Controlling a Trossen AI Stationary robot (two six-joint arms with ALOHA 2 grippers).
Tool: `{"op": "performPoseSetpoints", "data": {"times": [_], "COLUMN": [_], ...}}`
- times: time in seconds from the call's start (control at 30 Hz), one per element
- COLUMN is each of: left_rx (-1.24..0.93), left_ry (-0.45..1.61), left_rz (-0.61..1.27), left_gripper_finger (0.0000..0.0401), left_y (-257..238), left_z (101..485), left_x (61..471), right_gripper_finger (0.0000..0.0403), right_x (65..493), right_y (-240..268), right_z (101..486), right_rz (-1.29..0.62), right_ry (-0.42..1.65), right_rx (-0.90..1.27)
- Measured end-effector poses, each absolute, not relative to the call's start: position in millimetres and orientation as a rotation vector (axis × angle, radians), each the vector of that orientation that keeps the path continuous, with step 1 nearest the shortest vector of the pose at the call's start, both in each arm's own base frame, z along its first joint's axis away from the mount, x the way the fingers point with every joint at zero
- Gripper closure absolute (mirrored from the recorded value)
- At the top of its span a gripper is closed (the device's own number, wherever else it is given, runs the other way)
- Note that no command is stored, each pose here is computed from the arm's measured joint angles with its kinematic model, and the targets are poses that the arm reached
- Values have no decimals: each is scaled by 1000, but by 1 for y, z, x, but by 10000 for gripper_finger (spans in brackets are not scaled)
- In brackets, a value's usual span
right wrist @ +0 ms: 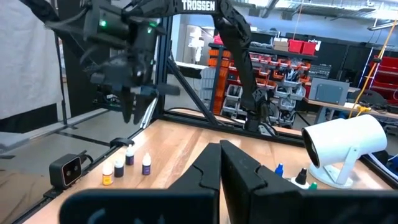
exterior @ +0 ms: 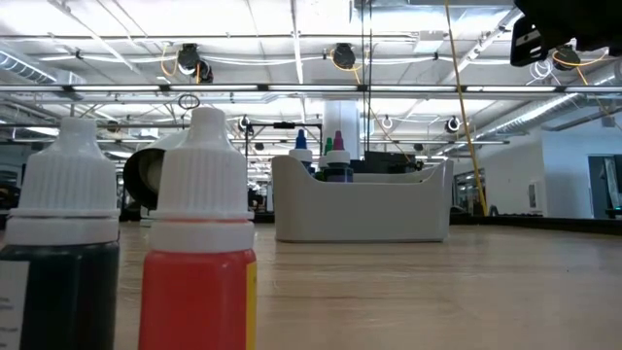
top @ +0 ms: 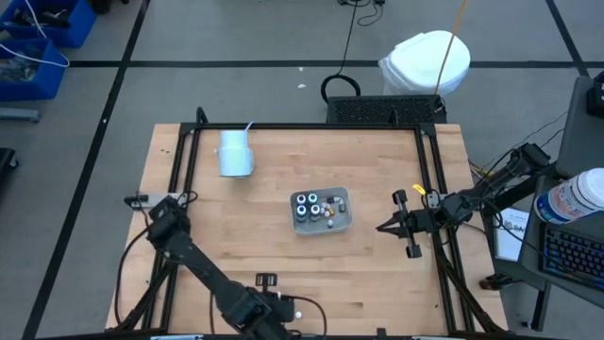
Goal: Pick & Place food coloring
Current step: Put the small purple food coloring bottle into the white container
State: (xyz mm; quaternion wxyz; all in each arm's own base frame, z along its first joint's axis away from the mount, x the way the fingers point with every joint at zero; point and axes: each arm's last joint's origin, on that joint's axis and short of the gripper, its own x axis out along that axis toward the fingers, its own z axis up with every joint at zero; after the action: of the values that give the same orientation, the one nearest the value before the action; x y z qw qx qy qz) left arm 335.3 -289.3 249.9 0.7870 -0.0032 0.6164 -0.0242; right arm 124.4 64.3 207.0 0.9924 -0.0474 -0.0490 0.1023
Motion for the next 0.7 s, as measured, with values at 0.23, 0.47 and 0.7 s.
{"op": "performPoseSetpoints", "data": {"times": [0.23, 0.47, 0.7], "left_rx": [11, -6, -51], "left_ry": [1374, 1358, 1395], "left_rz": [-112, -135, -199], "left_gripper_finger": [220, 168, 172], "left_y": [-293, -288, -291], "left_z": [238, 229, 210], "left_x": [339, 346, 345], "right_gripper_finger": [403, 403, 403], "right_x": [124, 124, 125], "right_y": [64, 64, 64], "right_z": [207, 206, 206], "right_rz": [205, 207, 207], "right_ry": [-95, -90, -83], "right_rx": [-95, -81, -83]}}
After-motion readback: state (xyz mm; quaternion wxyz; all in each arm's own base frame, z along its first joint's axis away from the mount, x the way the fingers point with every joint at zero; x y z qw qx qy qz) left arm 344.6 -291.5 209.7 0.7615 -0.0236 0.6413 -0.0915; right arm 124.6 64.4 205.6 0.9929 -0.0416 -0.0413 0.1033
